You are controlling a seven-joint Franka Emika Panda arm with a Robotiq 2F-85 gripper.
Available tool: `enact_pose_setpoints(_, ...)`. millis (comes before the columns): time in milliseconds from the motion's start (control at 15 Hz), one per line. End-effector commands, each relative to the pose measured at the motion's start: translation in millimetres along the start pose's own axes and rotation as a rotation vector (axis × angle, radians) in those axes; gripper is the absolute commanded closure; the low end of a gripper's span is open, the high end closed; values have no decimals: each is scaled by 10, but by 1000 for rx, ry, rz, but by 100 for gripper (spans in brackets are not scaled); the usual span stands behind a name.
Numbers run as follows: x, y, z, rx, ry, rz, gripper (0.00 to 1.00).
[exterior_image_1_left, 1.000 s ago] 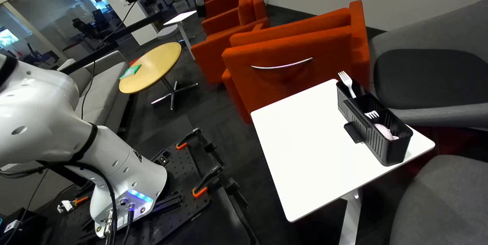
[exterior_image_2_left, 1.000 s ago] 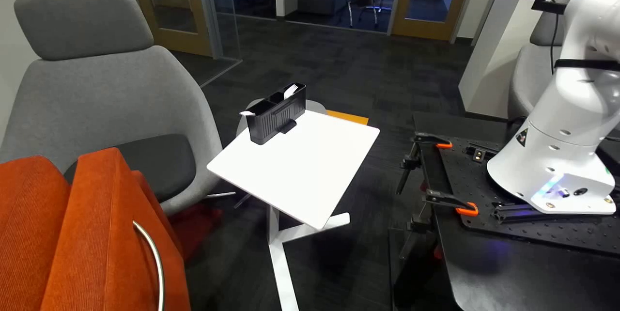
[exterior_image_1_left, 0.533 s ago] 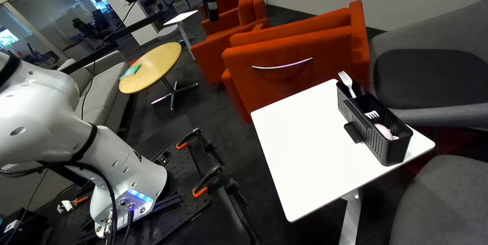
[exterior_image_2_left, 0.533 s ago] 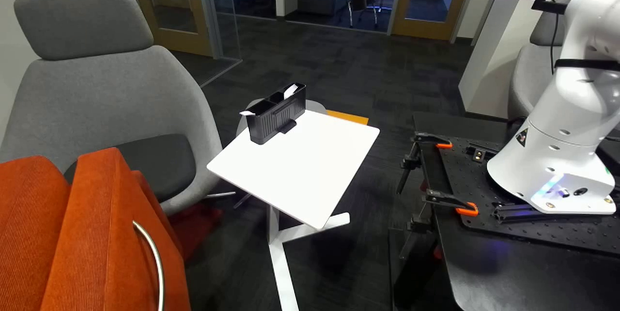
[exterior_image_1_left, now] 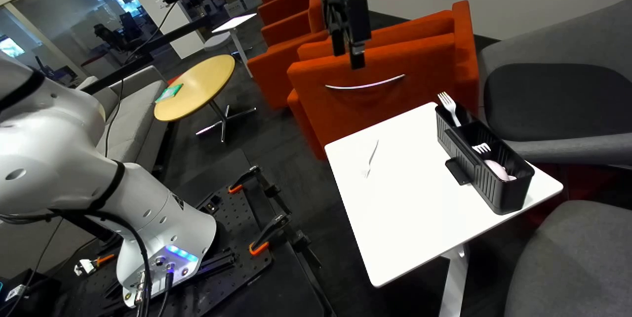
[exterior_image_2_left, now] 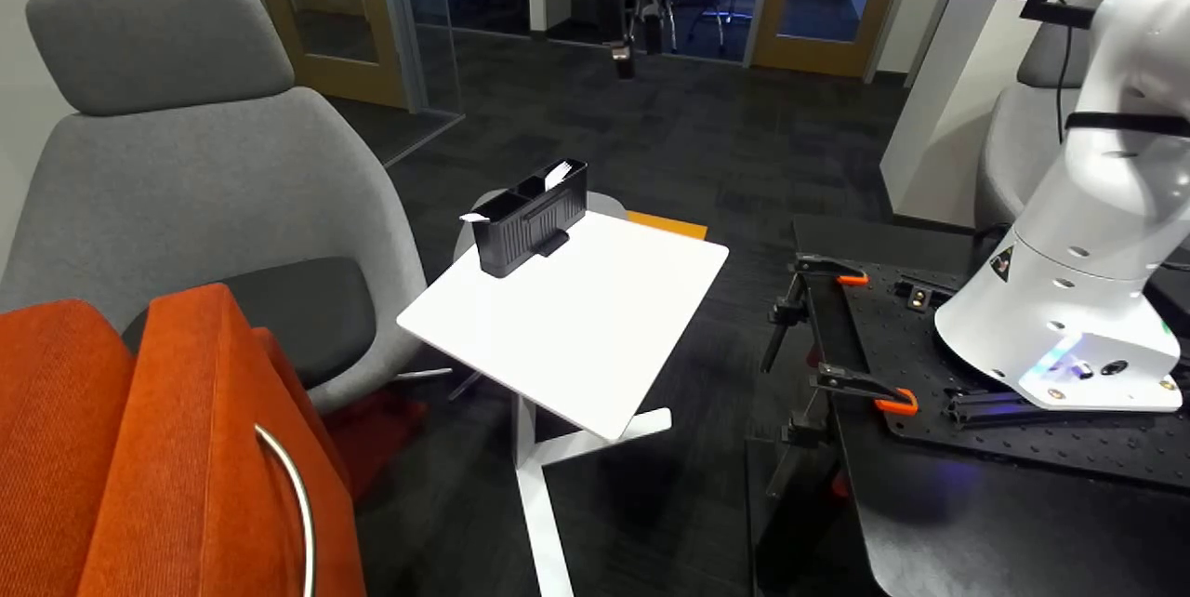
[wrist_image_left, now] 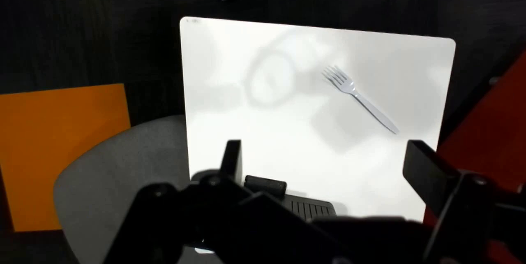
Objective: Move the cutlery holder forwards
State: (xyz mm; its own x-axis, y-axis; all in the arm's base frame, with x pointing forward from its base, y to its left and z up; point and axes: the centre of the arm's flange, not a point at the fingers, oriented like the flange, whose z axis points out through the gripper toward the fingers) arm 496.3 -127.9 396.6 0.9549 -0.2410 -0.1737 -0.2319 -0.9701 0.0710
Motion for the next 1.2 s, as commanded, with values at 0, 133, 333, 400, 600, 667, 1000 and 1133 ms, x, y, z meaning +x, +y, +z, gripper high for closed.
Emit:
enact_pose_setpoints(0,276,51,120,-67,-36,109,0)
enact_pose_setpoints(133,179,86,221,-40,-25,70,0)
enact_pose_setpoints(333,239,70,224,-50,-24,87,0)
enact_pose_setpoints(400,243,67,214,-50,-22,87,0)
enact_pose_setpoints(600,384,136,449,4,4,32,0)
enact_pose_setpoints(667,461,153,530,-8,19,28,0)
enact_pose_setpoints(1000,913,281,1099,-28,201,7,0)
enact_pose_setpoints(1133,1056,329,1242,-16,264,41,0)
